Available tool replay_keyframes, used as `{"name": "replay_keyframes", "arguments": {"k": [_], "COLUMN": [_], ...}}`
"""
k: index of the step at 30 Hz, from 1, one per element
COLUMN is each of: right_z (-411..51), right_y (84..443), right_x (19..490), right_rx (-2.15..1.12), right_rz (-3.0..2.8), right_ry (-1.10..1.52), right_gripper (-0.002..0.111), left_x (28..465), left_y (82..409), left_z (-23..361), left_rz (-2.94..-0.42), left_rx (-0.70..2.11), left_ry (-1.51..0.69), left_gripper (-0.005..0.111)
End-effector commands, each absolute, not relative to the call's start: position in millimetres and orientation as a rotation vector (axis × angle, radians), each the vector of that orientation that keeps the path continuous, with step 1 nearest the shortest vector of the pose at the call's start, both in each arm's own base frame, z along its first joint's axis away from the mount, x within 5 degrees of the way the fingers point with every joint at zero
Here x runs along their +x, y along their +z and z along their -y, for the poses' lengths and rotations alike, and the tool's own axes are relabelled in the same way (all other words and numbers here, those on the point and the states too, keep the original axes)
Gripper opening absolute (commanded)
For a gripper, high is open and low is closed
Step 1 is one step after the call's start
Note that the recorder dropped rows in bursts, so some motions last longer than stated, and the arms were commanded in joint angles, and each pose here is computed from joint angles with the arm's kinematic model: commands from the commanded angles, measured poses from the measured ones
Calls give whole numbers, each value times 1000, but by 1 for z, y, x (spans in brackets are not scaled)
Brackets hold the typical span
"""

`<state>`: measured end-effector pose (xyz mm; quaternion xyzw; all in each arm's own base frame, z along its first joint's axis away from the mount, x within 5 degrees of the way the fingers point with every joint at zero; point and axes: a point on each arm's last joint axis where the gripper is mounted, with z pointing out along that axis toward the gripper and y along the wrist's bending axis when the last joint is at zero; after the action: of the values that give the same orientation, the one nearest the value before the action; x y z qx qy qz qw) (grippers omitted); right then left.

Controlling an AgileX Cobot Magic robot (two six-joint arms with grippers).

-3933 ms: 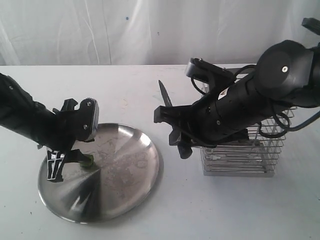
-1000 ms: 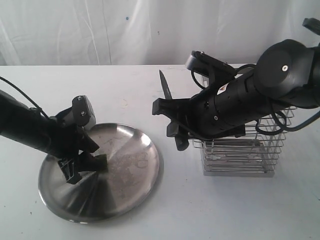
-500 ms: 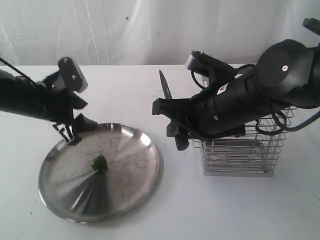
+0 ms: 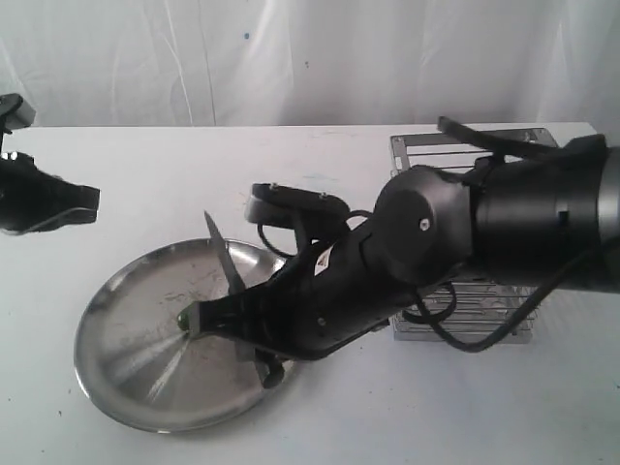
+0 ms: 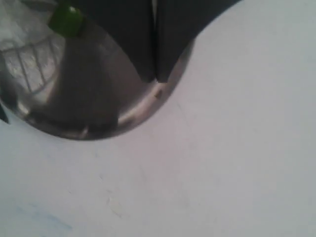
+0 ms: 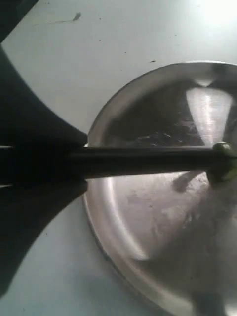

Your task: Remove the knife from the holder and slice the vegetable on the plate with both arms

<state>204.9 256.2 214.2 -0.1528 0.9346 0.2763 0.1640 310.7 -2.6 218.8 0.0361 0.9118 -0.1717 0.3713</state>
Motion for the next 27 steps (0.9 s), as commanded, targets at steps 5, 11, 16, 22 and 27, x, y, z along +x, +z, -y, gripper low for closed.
{"name": "replay_keyframes", "arguments": {"k": [5, 11, 16, 22, 27], "right_z": [-279, -280, -295, -300, -295], "right_y": [203, 197, 200, 191, 187], "right_x": [177, 180, 193, 199, 201], "right_rx": [-563, -569, -625, -643, -642], "right_rz": [-2697, -2720, -2719, -2764, -2778], "right_ry": [749, 696, 641, 547, 446], "right_gripper": [0, 0, 0, 0, 0], "left_x": [296, 296, 304, 307, 311], "left_y": [207, 221, 209, 198, 189], "left_z": [11, 33, 50, 54, 53], "left_rz": [-2383, -2201, -2140, -2150, -2172], "left_rx": [-12, 100, 189, 207, 174], "left_ry": [-618, -962, -1027, -1035, -1036], "left_gripper": [1, 1, 1, 1, 1]}}
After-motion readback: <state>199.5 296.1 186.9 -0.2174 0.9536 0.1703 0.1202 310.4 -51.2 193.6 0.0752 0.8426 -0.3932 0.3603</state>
